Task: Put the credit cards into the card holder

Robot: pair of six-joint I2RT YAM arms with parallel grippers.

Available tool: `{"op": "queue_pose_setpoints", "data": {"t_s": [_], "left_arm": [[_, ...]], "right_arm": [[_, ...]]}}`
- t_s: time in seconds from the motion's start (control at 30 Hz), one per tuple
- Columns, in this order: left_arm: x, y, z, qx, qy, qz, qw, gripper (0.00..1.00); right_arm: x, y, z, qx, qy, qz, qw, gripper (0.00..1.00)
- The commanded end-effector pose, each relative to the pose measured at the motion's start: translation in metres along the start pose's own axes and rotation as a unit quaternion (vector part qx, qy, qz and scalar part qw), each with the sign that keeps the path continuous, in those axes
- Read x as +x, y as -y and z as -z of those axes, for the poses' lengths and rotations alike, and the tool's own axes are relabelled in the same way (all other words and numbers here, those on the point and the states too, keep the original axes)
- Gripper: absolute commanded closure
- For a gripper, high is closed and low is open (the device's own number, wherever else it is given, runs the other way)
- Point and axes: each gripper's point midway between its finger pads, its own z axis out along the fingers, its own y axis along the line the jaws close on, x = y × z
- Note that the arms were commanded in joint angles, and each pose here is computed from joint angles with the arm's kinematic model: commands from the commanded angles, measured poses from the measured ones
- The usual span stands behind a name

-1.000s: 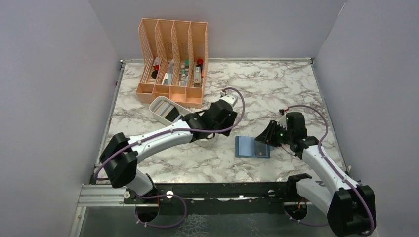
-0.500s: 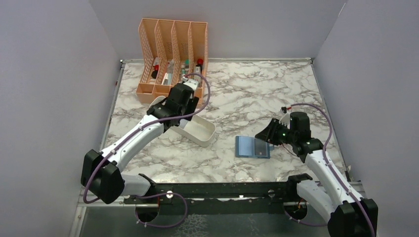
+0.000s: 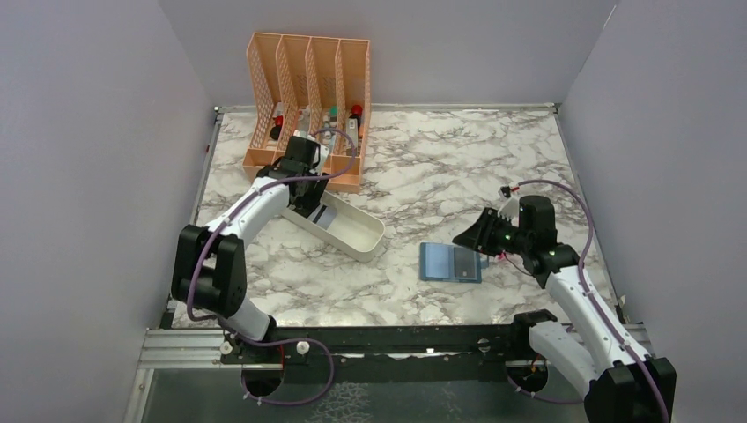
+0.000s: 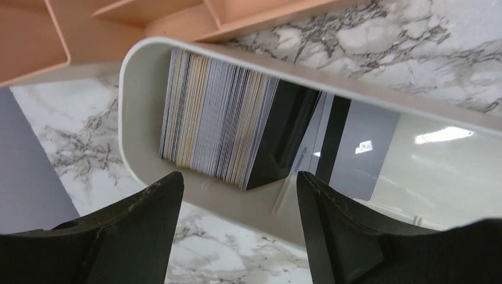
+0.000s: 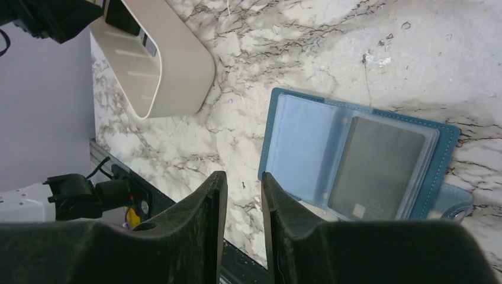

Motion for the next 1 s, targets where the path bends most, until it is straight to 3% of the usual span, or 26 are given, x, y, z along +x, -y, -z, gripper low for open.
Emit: {"op": "queue_pose_setpoints", "data": {"t_s": [0.0,0.57,0.77,0.97], "left_arm": [[-0.029,0.009,-0.013,0.037,0.017,-0.023,0.999,0.25],[-0.012,-0.002,-0.064,-0.018,-0.037,-0.046,0.998,0.23],[-0.013,-0.012,-0.067,-0.049,-0.046,-0.048,0.997,0.3],[-0.031,-0.017,-0.053,-0.052,-0.016,-0.04,0.998,0.47]], "right_arm": [[-0.01,-0.021,0.004,-0.035,0.001,0.01,0.999,0.67],[-0.014,-0.024,0.003,-0.036,-0.008,0.011,0.999,0.67],[-0.023,-0.03,0.009,-0.033,0.004,0.02,0.999,0.67],[-0.022,-0.032,0.01,-0.036,0.003,0.019,0.999,0.67]]}}
